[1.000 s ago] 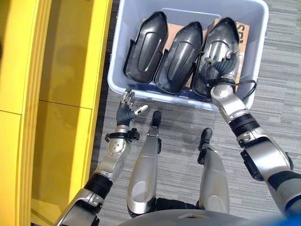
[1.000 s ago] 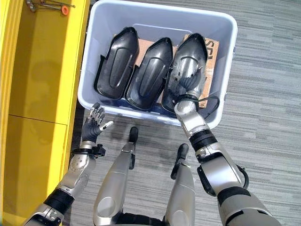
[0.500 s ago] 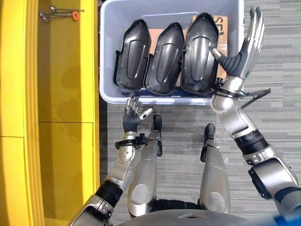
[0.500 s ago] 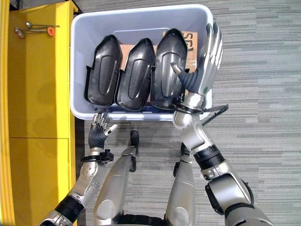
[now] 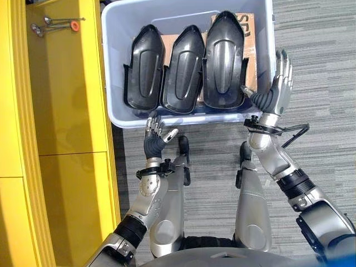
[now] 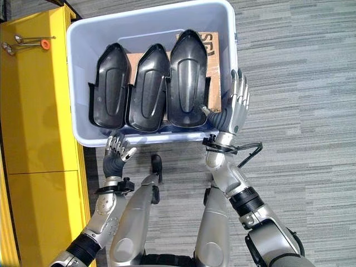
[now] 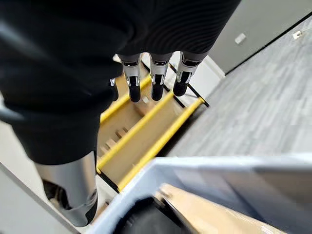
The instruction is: Move parts from the plastic box to the shelf.
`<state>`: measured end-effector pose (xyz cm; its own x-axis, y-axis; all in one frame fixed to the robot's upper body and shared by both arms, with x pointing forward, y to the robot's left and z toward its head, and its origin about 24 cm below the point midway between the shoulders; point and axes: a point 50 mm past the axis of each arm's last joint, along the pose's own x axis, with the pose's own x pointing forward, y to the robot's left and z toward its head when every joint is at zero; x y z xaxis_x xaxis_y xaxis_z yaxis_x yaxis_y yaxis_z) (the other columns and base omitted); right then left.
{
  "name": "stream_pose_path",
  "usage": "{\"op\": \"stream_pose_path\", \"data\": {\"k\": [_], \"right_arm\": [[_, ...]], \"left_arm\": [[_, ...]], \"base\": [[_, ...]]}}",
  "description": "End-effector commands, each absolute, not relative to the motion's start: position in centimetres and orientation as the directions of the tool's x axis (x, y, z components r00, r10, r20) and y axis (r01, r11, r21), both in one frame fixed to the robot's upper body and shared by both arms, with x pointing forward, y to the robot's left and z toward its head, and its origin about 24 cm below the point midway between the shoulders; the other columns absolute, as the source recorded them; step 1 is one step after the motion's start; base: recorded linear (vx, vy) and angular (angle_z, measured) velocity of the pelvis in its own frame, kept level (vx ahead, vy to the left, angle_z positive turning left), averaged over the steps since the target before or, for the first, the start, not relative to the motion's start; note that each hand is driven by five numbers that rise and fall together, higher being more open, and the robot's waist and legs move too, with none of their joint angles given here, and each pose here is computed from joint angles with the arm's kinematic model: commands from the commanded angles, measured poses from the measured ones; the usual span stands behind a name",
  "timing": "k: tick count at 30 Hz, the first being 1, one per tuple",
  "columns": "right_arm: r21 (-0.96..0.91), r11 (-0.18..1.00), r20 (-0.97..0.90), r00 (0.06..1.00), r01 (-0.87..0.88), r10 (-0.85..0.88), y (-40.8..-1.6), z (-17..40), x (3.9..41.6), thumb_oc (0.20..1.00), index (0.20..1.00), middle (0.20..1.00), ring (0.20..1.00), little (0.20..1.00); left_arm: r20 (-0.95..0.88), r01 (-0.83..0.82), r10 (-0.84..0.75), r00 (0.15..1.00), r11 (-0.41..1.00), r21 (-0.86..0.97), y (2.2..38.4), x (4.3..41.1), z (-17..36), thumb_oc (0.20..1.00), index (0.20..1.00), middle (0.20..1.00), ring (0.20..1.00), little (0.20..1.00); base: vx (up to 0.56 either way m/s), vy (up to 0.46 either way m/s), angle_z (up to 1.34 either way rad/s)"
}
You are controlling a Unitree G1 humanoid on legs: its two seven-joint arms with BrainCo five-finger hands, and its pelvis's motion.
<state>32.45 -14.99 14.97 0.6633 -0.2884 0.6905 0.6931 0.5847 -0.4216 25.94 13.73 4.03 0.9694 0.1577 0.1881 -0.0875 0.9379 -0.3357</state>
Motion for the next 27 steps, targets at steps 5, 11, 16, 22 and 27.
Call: {"op": "stream_pose_path", "data": {"k": [5,11,16,22,27], "right_arm": [[-0.403,0.448,0.883,0.469,0.798,-0.040,-13.1,20.2,33.0,1.000,1.000,1.000,1.000,1.000],[-0.430,0.307,0.900,0.429,0.849,0.073,-13.5,22.2,34.0,1.000,1.000,1.000,1.000,1.000],[-0.522,0.211,0.838,0.543,0.826,-0.053,-15.7,20.4,36.2,1.000,1.000,1.000,1.000,1.000],[-0.484,0.302,0.774,0.563,0.821,-0.290,-17.2,18.1,36.5,1.000,1.000,1.000,1.000,1.000],[-0.500,0.355,0.739,0.603,0.790,-0.301,-16.5,16.8,36.3,1.000,1.000,1.000,1.000,1.000]], "left_arm": [[0.257,-0.051,0.159,0.953,0.922,-0.383,13.5,26.0,5.3,1.000,1.000,1.000,1.000,1.000],[0.250,-0.027,0.121,0.961,0.936,-0.350,13.7,26.4,5.1,1.000,1.000,1.000,1.000,1.000],[0.259,-0.012,0.104,0.960,0.943,-0.333,14.3,26.6,5.0,1.000,1.000,1.000,1.000,1.000],[0.272,0.000,0.098,0.957,0.941,-0.338,14.0,27.0,5.6,1.000,1.000,1.000,1.000,1.000],[0.279,0.001,0.109,0.954,0.931,-0.365,13.5,27.0,5.6,1.000,1.000,1.000,1.000,1.000]], "base": [[-0.01,-0.005,0.00],[-0.03,-0.030,0.07],[-0.03,-0.061,0.12],[-0.02,-0.025,0.06],[-0.01,0.017,-0.01]]}}
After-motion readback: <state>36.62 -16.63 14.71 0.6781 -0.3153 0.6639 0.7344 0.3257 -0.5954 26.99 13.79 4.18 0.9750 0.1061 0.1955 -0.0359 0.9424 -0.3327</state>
